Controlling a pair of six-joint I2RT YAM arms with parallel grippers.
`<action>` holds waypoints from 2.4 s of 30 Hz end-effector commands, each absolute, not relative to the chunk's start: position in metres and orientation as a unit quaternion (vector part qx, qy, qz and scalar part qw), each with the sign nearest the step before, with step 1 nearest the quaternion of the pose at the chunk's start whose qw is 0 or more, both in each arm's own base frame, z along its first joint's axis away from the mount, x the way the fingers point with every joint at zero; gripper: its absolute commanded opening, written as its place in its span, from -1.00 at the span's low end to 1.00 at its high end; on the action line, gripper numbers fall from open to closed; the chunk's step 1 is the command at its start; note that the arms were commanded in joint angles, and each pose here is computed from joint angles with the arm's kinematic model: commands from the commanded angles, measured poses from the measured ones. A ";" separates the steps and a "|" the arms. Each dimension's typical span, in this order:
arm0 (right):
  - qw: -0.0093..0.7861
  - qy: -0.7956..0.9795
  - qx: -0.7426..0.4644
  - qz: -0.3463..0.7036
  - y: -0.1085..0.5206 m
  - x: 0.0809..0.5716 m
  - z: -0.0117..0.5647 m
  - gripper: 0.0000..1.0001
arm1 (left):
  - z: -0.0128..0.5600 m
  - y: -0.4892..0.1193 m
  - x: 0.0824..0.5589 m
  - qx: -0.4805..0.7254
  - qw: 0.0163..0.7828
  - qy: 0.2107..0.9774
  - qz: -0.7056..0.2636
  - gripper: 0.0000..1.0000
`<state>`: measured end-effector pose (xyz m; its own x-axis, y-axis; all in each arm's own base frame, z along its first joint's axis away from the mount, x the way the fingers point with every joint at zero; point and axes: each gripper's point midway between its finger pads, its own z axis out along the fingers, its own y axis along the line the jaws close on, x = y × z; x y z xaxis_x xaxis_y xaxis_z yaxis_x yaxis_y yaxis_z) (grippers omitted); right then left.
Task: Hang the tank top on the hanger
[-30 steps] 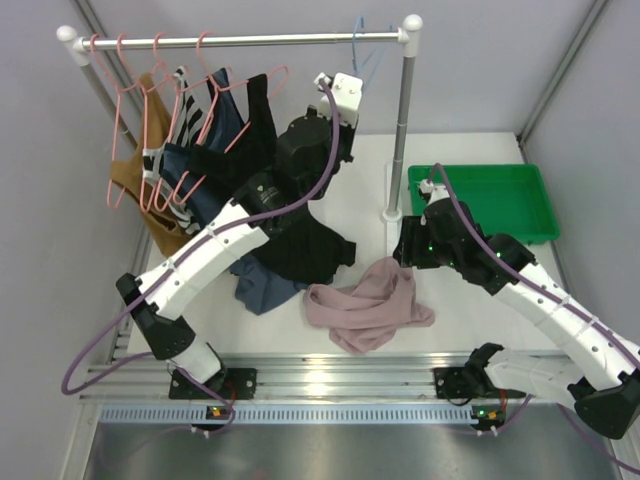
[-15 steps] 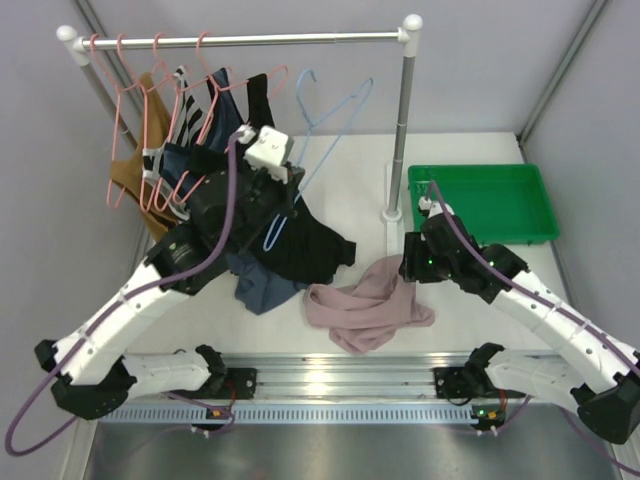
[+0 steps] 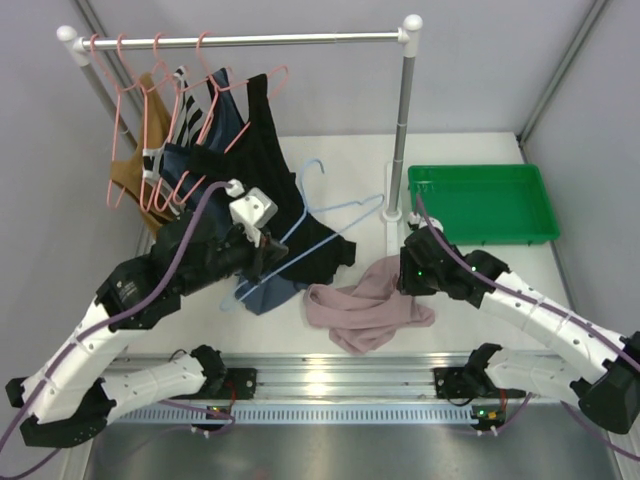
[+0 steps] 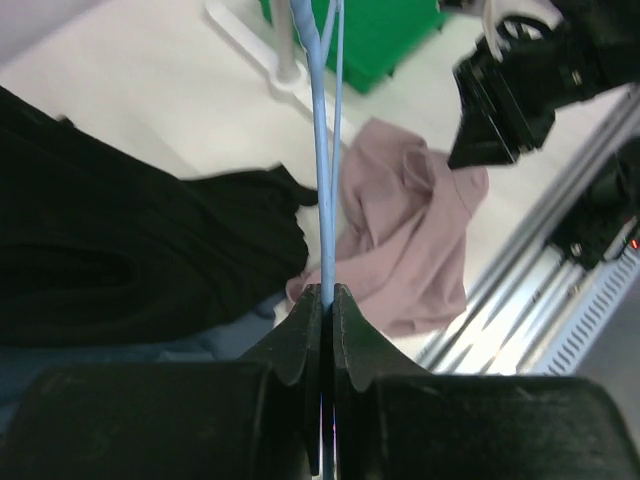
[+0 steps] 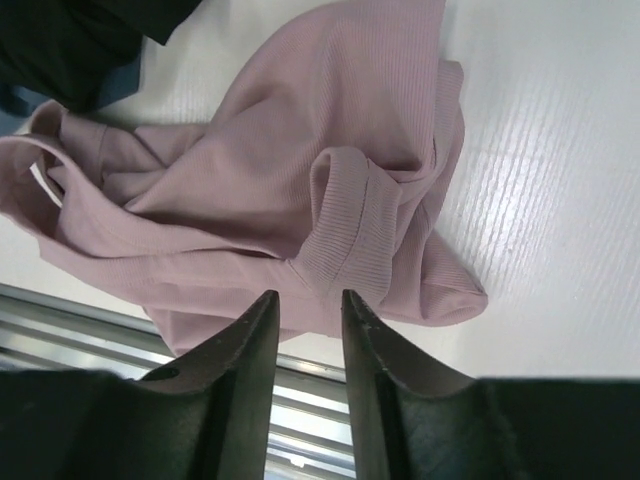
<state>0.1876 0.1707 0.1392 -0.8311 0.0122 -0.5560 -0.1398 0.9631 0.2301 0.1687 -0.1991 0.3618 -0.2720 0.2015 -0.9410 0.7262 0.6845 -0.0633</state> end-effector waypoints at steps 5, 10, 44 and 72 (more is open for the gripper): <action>0.296 0.950 0.000 0.102 0.158 0.184 0.116 -0.10 | 0.305 -0.213 0.126 0.364 0.379 0.794 -0.305 -1.00; 0.280 0.956 0.002 0.087 0.154 0.181 0.095 -0.35 | 0.279 -0.221 0.116 0.380 0.329 0.804 -0.316 -1.00; 0.310 0.949 0.009 0.053 0.157 0.215 0.132 -0.15 | 0.262 -0.241 0.135 0.392 0.318 0.809 -0.301 -1.00; 0.322 0.945 -0.003 0.063 0.156 0.211 0.152 -1.00 | 0.241 -0.271 0.142 0.440 0.306 0.778 -0.326 -1.00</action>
